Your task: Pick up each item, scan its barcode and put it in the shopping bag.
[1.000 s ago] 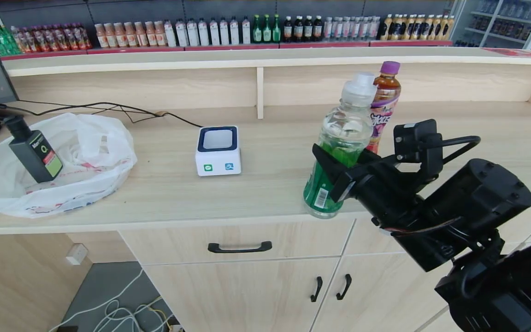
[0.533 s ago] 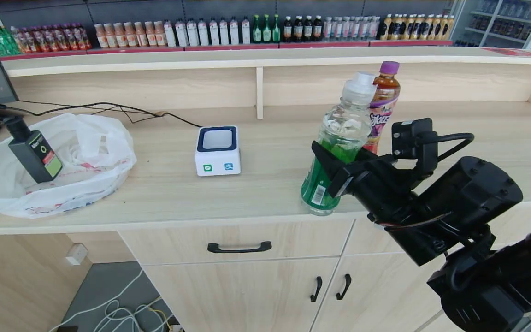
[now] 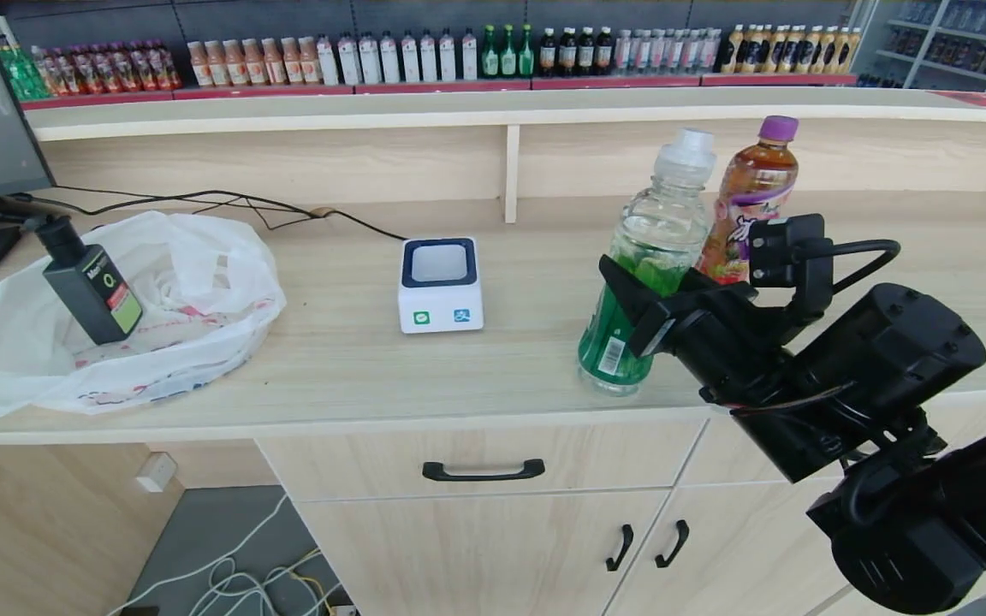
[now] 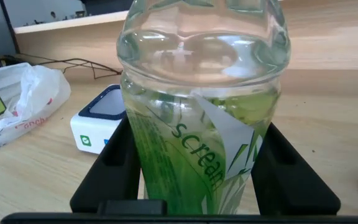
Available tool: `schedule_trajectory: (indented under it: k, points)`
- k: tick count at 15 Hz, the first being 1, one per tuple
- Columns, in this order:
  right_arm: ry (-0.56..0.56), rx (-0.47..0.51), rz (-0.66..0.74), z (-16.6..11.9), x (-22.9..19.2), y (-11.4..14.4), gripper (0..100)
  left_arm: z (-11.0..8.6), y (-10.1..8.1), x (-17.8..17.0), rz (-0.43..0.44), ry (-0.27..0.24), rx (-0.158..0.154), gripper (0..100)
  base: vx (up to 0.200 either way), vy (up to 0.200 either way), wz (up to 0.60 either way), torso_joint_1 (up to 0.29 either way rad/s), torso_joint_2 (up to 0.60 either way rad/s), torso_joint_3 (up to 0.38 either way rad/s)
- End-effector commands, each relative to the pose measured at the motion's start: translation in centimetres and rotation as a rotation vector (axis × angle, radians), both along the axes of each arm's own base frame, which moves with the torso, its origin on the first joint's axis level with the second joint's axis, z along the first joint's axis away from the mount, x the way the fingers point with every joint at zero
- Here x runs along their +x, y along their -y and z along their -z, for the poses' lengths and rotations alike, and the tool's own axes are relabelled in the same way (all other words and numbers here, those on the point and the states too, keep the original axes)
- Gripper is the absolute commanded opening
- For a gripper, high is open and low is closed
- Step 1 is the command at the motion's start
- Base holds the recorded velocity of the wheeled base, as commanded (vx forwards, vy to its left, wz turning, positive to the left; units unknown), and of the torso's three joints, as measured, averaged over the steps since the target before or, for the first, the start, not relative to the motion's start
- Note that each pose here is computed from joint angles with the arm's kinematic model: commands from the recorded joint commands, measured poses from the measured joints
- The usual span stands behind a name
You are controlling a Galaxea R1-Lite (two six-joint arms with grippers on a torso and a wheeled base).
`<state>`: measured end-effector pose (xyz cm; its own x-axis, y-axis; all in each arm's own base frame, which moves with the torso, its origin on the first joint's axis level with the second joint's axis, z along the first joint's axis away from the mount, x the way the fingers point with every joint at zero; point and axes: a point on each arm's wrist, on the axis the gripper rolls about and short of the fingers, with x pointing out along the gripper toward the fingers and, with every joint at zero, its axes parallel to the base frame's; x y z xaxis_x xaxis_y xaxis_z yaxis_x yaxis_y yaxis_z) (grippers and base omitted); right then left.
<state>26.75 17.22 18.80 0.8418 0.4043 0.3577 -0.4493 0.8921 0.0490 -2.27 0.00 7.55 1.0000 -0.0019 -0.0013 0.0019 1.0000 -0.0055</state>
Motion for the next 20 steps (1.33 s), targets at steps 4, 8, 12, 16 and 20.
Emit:
schedule_trajectory:
  k: [4, 8, 12, 16, 20]
  points:
    - [0.039, 0.026, 0.009, -1.3, -0.3, 0.5, 0, 0.0, 0.0, 0.0, 0.0, 0.0, -0.001, 100, 0.0, 0.2, 0.0, 0.0, 0.0, 0.005]
    - [0.056, 0.037, 0.012, -1.9, -0.5, 0.7, 0, 0.0, 0.0, 0.0, 0.001, 0.0, -0.001, 100, 0.0, 0.2, 0.0, 0.001, 0.0, 0.002]
    - [0.086, 0.055, 0.035, -2.8, -0.2, 1.4, 0, 0.0, 0.0, 0.0, 0.0, 0.0, 0.001, 100, 0.0, 0.2, 0.0, 0.001, 0.0, 0.005]
    - [0.124, 0.074, 0.075, -4.2, -0.6, 3.0, 0, 0.0, 0.0, 0.0, 0.001, 0.0, 0.001, 100, 0.0, 0.2, 0.0, 0.001, 0.0, 0.002]
    - [0.167, 0.063, 0.085, -5.2, -1.4, 3.6, 0, 0.0, 0.0, 0.0, 0.0, 0.0, 0.002, 100, 0.0, 0.0, 0.0, 0.0, 0.0, 0.0]
